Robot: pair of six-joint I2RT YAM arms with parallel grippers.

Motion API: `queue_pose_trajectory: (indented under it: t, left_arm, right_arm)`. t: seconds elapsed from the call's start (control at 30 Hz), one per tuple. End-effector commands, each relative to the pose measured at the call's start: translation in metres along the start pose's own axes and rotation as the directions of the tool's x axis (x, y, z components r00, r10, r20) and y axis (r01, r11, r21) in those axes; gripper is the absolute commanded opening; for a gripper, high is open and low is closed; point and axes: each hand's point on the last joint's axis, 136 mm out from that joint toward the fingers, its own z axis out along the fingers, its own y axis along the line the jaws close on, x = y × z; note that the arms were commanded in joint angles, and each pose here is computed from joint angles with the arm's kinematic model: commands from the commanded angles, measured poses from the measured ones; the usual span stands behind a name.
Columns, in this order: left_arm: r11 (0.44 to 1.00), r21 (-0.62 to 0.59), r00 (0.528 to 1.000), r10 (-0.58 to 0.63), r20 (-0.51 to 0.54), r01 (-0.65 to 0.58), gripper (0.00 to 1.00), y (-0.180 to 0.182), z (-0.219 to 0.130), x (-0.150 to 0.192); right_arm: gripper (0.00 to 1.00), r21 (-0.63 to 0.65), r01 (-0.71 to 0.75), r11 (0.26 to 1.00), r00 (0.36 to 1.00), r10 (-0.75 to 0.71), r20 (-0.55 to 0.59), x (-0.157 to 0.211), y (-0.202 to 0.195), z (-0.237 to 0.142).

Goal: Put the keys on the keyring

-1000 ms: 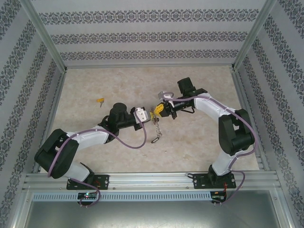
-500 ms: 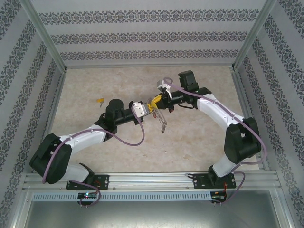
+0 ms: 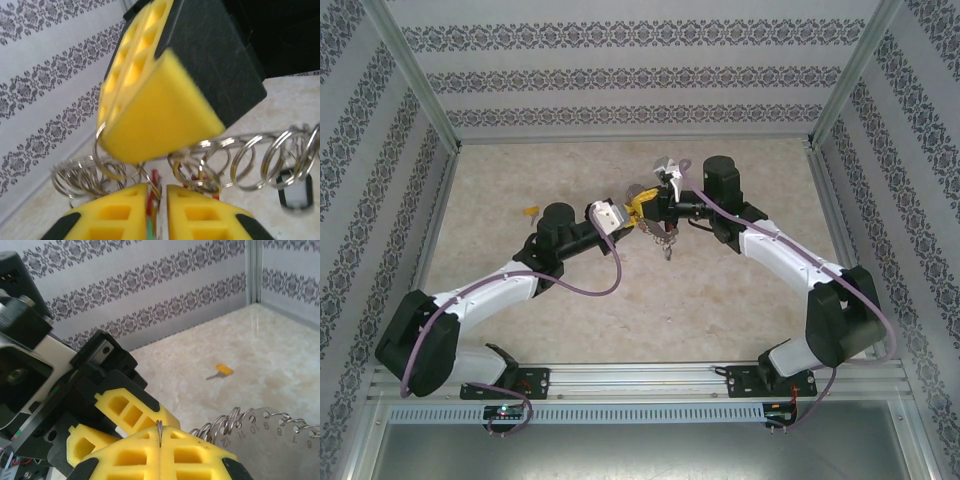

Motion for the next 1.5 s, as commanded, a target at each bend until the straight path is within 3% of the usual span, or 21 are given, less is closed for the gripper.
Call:
queue_pose_trajectory:
  t: [0.0, 0.37, 0.7, 0.87, 1.27, 1.47]
  left_arm:
    - [0.997, 0.059, 0.999, -0.044, 0.004, 0.044, 0.31, -0.015, -0.009, -0.008]
    - [0.999, 0.021, 0.999, -0.037, -0.003, 0.037, 0.43, -0.015, -0.05, -0.028]
    - [0.999, 0.039, 0.999, 0.011, -0.04, -0.009, 0.38, -0.009, -0.078, -0.042]
    - [1.0, -0.004, 0.999, 0.0, -0.034, 0.0, 0.44, 0.004, -0.081, -0.049]
    - [0.997, 0.009, 0.997, -0.071, -0.026, 0.071, 0.46, 0.014, -0.071, -0.063]
    - [0.988, 0.086, 0.99, -0.125, -0.063, 0.13, 0.31, 0.006, -0.059, -0.055]
  right_arm:
    - [0.0, 0.003, 0.126, 0.992, 0.986, -0.125, 0.108, -0.036, 0.012, -0.007]
    - [0.0, -0.067, 0.167, 0.984, 0.982, -0.16, 0.101, -0.035, 0.026, -0.014]
    - [0.0, -0.108, 0.243, 0.964, 0.967, -0.232, 0.11, -0.036, 0.037, -0.016]
    - [0.0, -0.149, 0.298, 0.943, 0.953, -0.285, 0.105, -0.03, 0.045, -0.017]
    - [0.0, -0.226, 0.385, 0.895, 0.922, -0.382, 0.063, -0.015, 0.057, -0.012]
    - [0.0, -0.237, 0.398, 0.886, 0.916, -0.398, 0.049, -0.01, 0.062, -0.008]
